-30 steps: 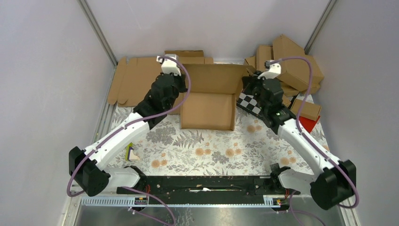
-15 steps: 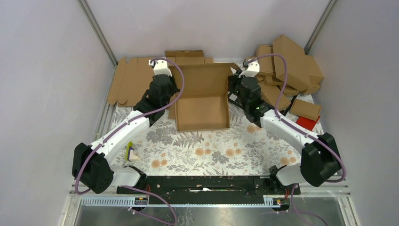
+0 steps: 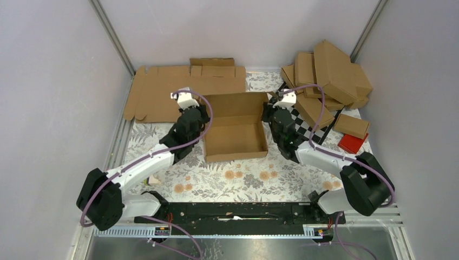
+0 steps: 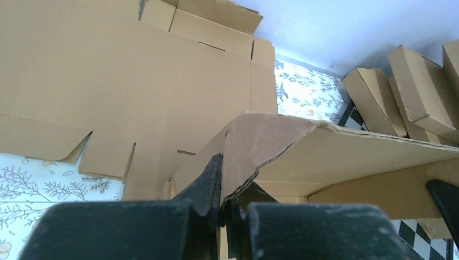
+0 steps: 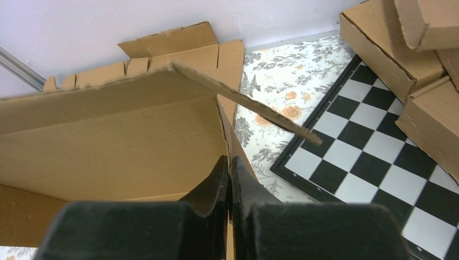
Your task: Fold the paper box
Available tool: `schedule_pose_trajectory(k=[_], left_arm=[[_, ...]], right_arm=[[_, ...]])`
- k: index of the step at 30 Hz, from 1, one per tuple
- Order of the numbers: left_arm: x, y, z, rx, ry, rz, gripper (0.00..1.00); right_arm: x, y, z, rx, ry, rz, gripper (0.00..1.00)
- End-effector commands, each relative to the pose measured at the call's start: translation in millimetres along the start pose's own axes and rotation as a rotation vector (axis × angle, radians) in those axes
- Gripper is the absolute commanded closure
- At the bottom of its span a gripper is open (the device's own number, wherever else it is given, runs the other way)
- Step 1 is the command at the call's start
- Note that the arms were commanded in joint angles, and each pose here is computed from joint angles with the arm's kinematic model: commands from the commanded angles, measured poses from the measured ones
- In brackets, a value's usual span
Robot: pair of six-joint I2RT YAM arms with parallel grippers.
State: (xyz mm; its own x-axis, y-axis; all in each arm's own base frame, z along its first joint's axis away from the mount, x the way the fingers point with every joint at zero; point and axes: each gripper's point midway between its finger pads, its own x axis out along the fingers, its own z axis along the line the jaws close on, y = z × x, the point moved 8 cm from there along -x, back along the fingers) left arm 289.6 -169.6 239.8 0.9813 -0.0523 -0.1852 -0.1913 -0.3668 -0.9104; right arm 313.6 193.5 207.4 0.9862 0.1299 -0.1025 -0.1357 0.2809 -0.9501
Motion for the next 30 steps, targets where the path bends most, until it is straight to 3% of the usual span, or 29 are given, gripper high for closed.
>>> schedule_pose_trajectory(k=[1,7,11,12,16,21,27,30], left_arm=[[-24,11,-13,-0.069,0.076,-0.016,1.0],[-42,28,0,0.033,0.124,0.039,1.0],[-62,42,6,0.111,0.148,0.069,1.0],[-66,43,7,0.12,0.147,0.07,1.0],[-77,44,8,0.154,0.145,0.07,1.0],[-86,49,3,0.211,0.15,0.059,1.0],[-87,52,3,0.235,0.14,0.057,1.0],[-89,50,2,0.243,0.147,0.056,1.0]], right_arm=[[-27,17,-2,-0.007,-0.088,0.041,0.95],[-53,29,-20,-0.052,-0.088,0.134,0.83],[-80,29,-28,-0.119,-0.126,0.271,0.31],[-87,28,-31,-0.127,-0.129,0.29,0.22],[-118,10,-32,-0.099,-0.233,0.295,0.05],[-147,-32,-36,-0.064,-0.24,0.228,0.0],[-146,-69,-30,-0.08,-0.123,0.291,0.01],[-145,-85,-23,-0.074,-0.163,0.315,0.04]])
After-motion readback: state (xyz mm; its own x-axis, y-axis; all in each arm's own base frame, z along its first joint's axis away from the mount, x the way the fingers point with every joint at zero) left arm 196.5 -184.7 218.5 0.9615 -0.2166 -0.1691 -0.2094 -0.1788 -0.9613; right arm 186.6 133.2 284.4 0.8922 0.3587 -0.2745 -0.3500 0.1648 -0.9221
